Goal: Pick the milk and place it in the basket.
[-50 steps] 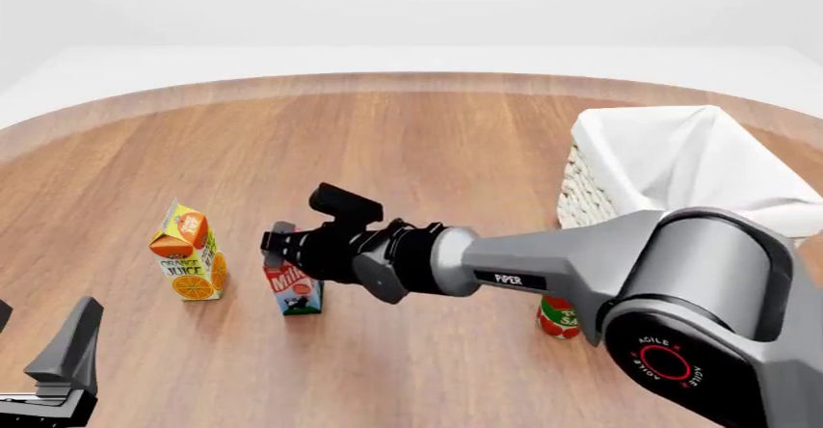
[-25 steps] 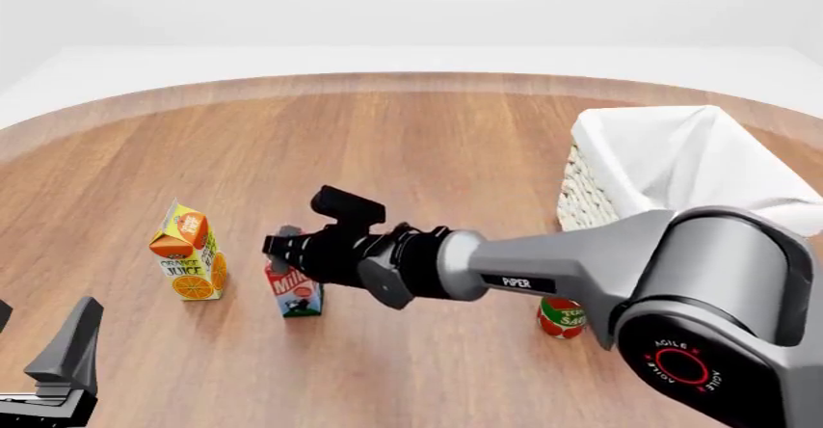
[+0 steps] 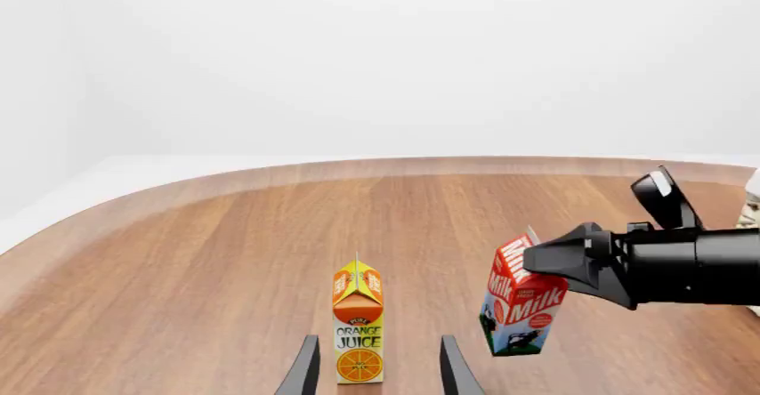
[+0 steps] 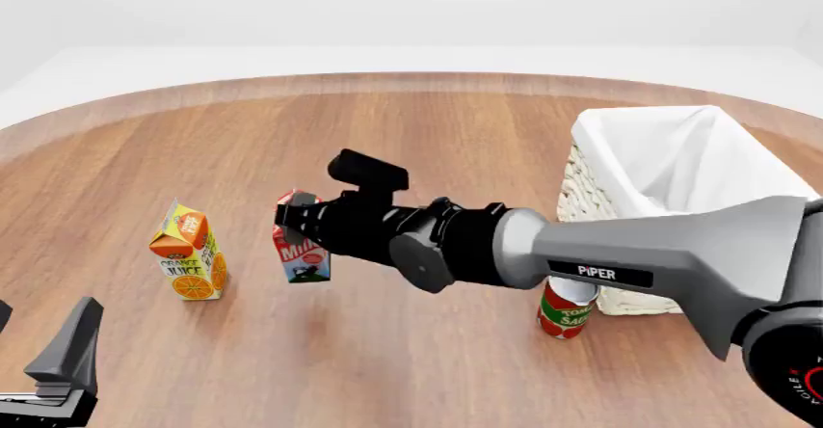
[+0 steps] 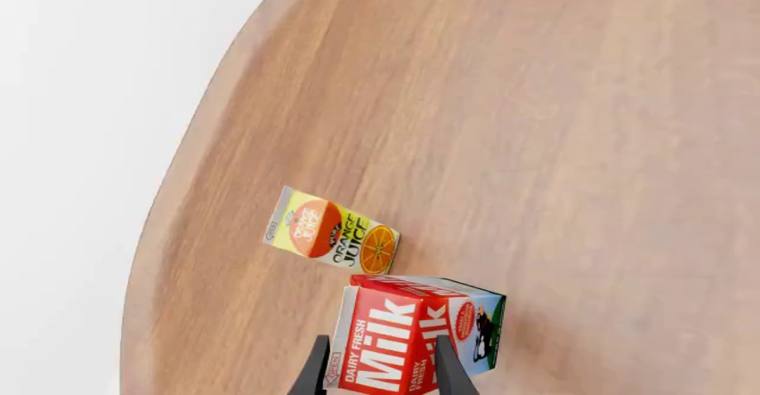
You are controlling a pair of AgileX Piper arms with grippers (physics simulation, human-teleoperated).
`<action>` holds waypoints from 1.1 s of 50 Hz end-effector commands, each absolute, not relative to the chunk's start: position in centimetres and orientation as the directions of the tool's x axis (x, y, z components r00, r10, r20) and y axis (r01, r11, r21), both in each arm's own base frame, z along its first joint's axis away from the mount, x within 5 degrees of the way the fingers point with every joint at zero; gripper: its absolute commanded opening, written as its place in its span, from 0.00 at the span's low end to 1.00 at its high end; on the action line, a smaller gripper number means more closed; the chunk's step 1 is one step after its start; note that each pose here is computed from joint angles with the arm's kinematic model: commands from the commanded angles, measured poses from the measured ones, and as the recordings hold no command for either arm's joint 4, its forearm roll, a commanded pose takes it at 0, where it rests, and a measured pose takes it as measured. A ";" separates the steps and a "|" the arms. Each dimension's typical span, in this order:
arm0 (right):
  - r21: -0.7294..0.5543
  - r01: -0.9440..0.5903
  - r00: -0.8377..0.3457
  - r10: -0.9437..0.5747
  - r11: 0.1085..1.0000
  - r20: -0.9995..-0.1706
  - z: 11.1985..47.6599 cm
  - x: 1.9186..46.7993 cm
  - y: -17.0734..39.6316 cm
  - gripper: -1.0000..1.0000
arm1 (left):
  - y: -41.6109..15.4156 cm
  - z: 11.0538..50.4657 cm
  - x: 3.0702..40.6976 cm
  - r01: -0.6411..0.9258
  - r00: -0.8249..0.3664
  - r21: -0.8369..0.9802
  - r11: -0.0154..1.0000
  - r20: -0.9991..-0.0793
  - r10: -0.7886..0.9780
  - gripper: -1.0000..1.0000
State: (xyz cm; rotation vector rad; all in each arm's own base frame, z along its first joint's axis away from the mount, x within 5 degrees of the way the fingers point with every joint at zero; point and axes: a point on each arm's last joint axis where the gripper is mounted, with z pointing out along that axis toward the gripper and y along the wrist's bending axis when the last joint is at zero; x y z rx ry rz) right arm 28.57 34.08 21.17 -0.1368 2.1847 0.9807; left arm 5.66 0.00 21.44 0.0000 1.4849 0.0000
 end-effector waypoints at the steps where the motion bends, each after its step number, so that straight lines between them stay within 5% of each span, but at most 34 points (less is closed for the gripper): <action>1: 0.620 -0.412 -0.664 0.246 0.668 -0.706 25.8 27.9 31.4 0.00 | 0.0 21.4 5.7 0.000 0.086 0.000 1.000 -0.996 0.000 1.00; 55: 0.490 -0.483 -0.382 0.329 0.726 -0.864 36.6 20.0 15.4 0.00 | 0.0 21.4 5.7 0.000 0.086 0.000 1.000 -0.996 0.000 1.00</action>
